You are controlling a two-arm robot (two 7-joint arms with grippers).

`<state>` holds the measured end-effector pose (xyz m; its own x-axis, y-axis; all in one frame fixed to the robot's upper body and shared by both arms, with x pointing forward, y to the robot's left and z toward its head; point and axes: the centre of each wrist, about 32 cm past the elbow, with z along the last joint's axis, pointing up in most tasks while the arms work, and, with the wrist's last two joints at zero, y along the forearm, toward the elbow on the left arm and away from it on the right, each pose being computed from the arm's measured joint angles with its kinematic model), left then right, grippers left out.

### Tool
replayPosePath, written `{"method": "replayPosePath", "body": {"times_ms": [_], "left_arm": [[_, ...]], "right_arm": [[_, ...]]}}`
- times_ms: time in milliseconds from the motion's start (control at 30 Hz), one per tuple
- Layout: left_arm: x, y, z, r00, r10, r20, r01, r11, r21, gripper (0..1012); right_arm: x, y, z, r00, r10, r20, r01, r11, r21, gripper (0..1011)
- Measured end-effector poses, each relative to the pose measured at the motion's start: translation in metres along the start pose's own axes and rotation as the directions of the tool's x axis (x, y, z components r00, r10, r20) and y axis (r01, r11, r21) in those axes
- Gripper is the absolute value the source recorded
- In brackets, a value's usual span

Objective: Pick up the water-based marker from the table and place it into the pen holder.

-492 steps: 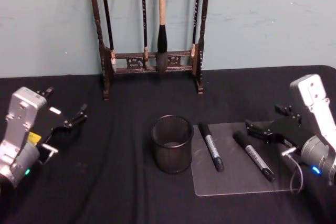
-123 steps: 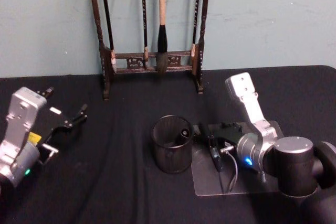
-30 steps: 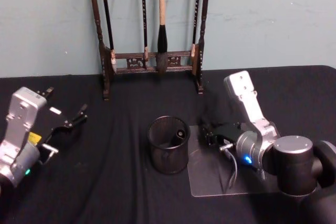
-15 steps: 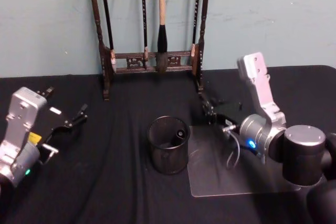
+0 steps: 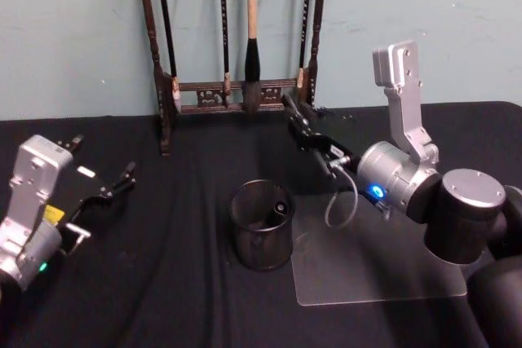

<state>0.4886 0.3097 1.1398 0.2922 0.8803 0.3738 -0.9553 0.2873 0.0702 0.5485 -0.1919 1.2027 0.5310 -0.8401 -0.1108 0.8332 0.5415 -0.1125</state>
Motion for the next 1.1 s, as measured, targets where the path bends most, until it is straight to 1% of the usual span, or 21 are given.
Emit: {"method": "replayPosePath", "body": {"times_ms": [67, 133, 200, 300, 333, 400, 633, 733, 1100], "left_arm": [[0.0, 0.0, 0.0, 1.0, 0.0, 0.0, 0.0, 1.0, 0.0, 1009], [0.0, 0.0, 0.0, 1.0, 0.0, 0.0, 0.0, 1.0, 0.0, 1009], [0.0, 0.0, 0.0, 1.0, 0.0, 0.0, 0.0, 1.0, 0.0, 1009], [0.0, 0.0, 0.0, 1.0, 0.0, 0.0, 0.0, 1.0, 0.0, 1009], [0.0, 0.0, 0.0, 1.0, 0.0, 0.0, 0.0, 1.0, 0.0, 1009], [0.0, 0.0, 0.0, 1.0, 0.0, 0.0, 0.0, 1.0, 0.0, 1009], [0.0, 0.0, 0.0, 1.0, 0.0, 0.0, 0.0, 1.0, 0.0, 1009], [0.0, 0.0, 0.0, 1.0, 0.0, 0.0, 0.0, 1.0, 0.0, 1009], [0.0, 0.0, 0.0, 1.0, 0.0, 0.0, 0.0, 1.0, 0.0, 1009]], "right_arm": [[-0.003, 0.003, 0.002, 1.0, 0.03, -0.007, -0.03, 0.999, 0.027, 241], [-0.005, 0.004, 0.003, 0.999, 0.046, -0.01, -0.046, 0.998, 0.038, 241], [-0.009, 0.006, 0.004, 0.997, 0.079, -0.018, -0.078, 0.995, 0.057, 241], [-0.011, 0.007, 0.004, 0.993, 0.113, -0.028, -0.11, 0.991, 0.073, 241], [-0.011, 0.007, 0.004, 0.993, 0.113, -0.028, -0.11, 0.991, 0.073, 241], [-0.012, 0.008, 0.002, 0.989, 0.142, -0.035, -0.138, 0.987, 0.084, 241], [-0.014, 0.009, -0.002, 0.983, 0.182, -0.037, -0.178, 0.98, 0.091, 241], [-0.016, 0.01, -0.006, 0.978, 0.207, -0.036, -0.204, 0.975, 0.088, 241], [-0.021, 0.014, -0.014, 0.967, 0.254, -0.029, -0.251, 0.964, 0.086, 241]]}}
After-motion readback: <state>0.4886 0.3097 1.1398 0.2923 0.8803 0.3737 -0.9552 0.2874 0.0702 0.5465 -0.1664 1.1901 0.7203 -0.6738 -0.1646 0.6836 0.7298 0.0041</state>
